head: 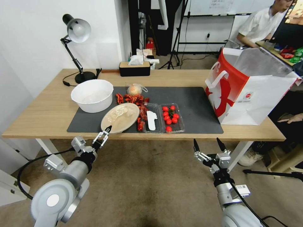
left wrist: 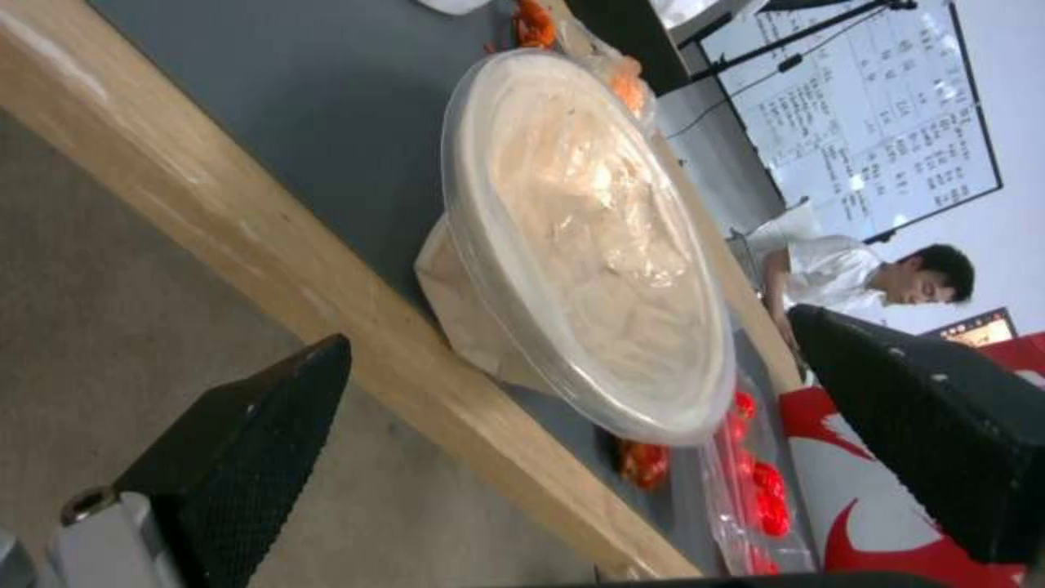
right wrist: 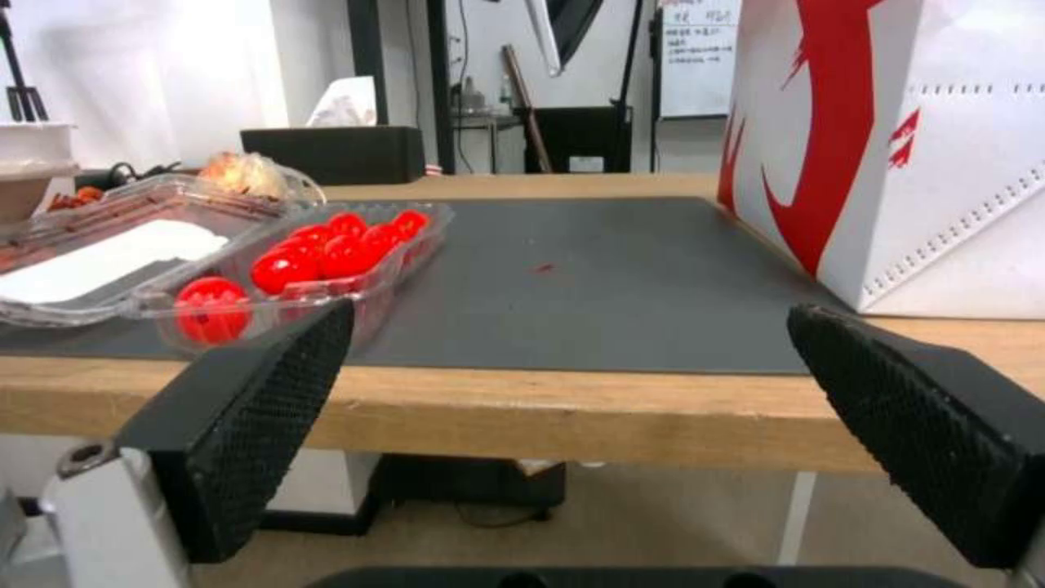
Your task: Pick up the trash from the table and place it into the takeout bag.
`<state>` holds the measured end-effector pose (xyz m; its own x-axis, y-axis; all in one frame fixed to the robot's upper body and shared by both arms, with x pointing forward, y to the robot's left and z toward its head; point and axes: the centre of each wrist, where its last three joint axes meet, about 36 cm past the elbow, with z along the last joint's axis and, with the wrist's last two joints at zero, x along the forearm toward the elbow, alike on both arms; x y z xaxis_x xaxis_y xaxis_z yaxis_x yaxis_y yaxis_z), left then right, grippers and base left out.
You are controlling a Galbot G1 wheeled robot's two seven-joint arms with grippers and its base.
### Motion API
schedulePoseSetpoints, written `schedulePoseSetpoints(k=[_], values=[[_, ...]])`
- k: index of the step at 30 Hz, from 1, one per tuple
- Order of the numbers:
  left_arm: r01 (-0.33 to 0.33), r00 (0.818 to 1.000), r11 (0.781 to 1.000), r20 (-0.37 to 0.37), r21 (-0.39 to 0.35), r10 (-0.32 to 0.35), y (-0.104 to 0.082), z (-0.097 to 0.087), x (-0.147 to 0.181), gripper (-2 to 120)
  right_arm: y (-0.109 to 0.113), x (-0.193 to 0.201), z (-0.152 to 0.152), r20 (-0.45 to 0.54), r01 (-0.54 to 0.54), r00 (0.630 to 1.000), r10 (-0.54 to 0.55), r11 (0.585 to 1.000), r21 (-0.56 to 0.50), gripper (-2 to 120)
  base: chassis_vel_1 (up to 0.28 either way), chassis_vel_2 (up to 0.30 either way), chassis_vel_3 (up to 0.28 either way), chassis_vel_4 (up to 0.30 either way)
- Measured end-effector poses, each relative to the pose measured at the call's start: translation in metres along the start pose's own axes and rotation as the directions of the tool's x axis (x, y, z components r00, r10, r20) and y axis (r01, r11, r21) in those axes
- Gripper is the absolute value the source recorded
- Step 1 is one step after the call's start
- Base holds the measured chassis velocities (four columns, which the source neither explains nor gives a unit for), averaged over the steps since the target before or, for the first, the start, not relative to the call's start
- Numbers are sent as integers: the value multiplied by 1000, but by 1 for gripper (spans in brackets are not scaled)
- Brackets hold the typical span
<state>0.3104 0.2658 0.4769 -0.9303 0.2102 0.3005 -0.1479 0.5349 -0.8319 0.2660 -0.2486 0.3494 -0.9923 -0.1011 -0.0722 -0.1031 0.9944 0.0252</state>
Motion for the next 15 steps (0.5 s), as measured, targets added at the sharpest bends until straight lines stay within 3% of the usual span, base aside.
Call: schedulePoseSetpoints(k=[15], values=[[-41, 999, 998, -7, 37, 41, -5, -1, -17, 97, 0, 8, 5, -16, -20, 1000, 20, 1000, 7, 100, 0, 0, 0, 0]])
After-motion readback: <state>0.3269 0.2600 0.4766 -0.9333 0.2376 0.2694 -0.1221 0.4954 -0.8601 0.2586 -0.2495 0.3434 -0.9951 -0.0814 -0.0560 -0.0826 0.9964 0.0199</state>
